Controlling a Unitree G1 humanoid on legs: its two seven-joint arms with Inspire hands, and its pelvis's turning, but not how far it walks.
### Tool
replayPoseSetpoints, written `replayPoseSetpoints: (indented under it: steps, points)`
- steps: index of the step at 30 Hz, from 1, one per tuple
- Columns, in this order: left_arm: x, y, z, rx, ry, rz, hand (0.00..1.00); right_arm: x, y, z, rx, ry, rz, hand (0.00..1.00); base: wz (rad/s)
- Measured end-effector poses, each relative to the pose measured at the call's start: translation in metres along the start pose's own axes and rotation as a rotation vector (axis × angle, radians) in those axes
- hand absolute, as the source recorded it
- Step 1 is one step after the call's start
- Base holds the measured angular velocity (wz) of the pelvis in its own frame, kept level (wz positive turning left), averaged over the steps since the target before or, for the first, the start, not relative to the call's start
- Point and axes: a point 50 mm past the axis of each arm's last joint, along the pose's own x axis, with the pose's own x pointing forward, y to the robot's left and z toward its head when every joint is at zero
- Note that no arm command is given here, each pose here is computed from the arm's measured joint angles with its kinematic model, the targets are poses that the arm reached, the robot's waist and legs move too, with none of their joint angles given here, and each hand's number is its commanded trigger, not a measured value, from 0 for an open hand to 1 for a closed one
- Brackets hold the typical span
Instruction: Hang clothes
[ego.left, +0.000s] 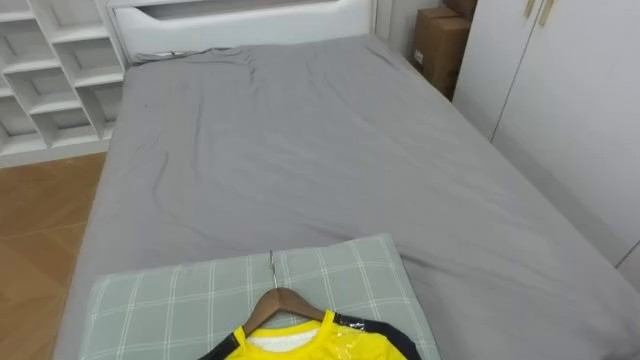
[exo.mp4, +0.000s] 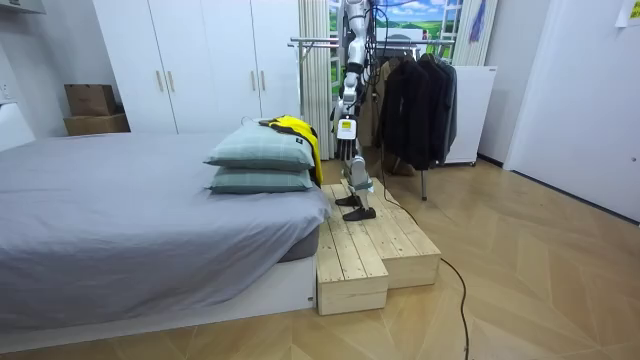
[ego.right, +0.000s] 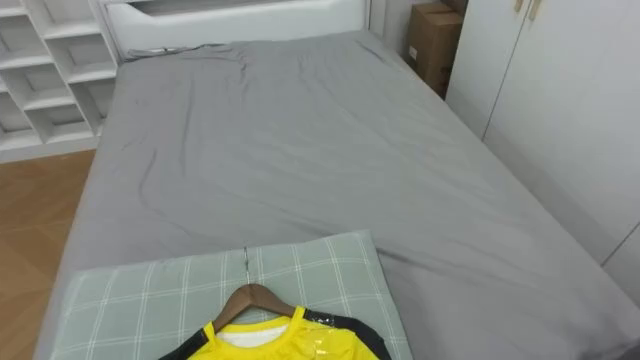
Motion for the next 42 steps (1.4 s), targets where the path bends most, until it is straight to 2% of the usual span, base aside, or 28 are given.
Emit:
replayPoseSetpoints:
  steps: [22,29,42]
  points:
    - [0.000,0.001,-0.009,-0.004,0.009,0.043,0.00,0.000,0.001,0.002,-0.006,-0.019,0.017,0.00,0.02]
    - [-0.001,0.003,-0.006,-0.146,-0.024,0.082,0.00,0.000,0.000,0.000,-0.004,-0.009,-0.003,0.00,-0.02]
    - [-0.001,0.007,-0.009,-0.228,-0.026,0.170,0.00,-0.002,-0.006,-0.008,0.055,-0.004,-0.056,0.00,0.00]
